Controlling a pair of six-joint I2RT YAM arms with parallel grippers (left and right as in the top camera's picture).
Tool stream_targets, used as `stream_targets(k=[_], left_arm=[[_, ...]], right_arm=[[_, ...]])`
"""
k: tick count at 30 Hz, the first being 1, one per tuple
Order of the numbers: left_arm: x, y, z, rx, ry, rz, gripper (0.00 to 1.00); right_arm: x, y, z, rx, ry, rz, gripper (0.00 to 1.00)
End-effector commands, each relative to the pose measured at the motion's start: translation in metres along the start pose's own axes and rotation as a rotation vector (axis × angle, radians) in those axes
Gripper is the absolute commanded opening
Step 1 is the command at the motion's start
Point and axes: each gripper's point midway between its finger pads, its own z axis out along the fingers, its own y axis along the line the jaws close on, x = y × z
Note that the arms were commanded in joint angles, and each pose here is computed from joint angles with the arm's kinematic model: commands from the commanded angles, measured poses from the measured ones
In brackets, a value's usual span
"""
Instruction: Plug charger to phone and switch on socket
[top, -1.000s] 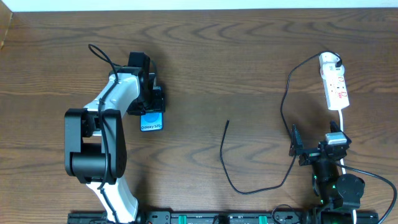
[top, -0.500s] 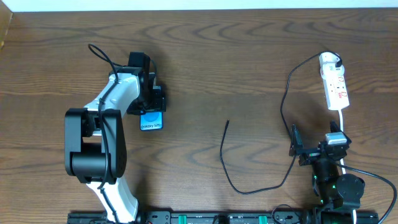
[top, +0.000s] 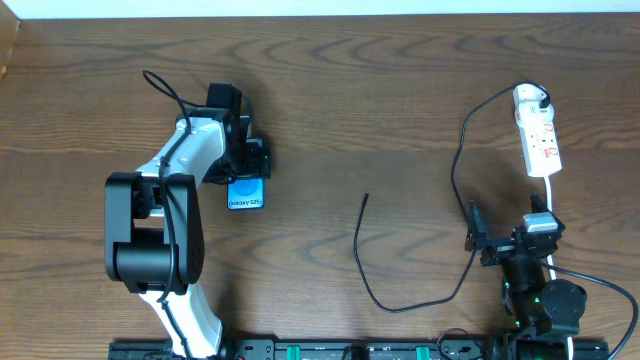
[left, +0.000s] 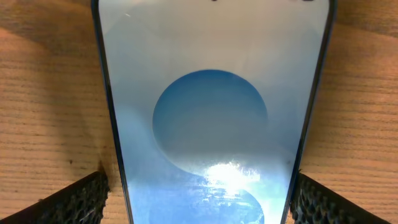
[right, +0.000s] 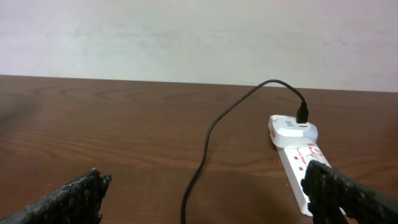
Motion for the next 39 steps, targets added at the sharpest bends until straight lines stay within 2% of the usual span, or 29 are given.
stream_targets(k=[1,13,18,30,33,39], left_arm=[[-0.004,0.0,0.004,-0.002,-0.006,0.036,0.92],[-0.006,0.0,0.006,-0.001,-0.015,0.048,0.93],[0.002,0.002,0.026,-0.005,0.042,0.044,0.93],[0.003,0.002,0.028,-0.004,0.046,0.045,0.93],[0.004,-0.006,0.028,0.043,0.05,0.043,0.93],[0.004,-0.007,0.028,0.046,0.052,0.006,0.93]], right_arm=[[0.0,0.002,0.0,-0.007,-0.002,-0.013,0.99],[0.0,0.002,0.0,-0.007,-0.001,-0.012,0.99],[0.0,0.002,0.0,-0.007,-0.002,-0.013,0.99],[0.0,0.002,0.0,-0.007,-0.002,-0.013,0.99],[0.0,0.002,0.0,-0.007,-0.002,-0.013,0.99],[0.0,0.002,0.0,-0.007,-0.002,-0.013,0.99]])
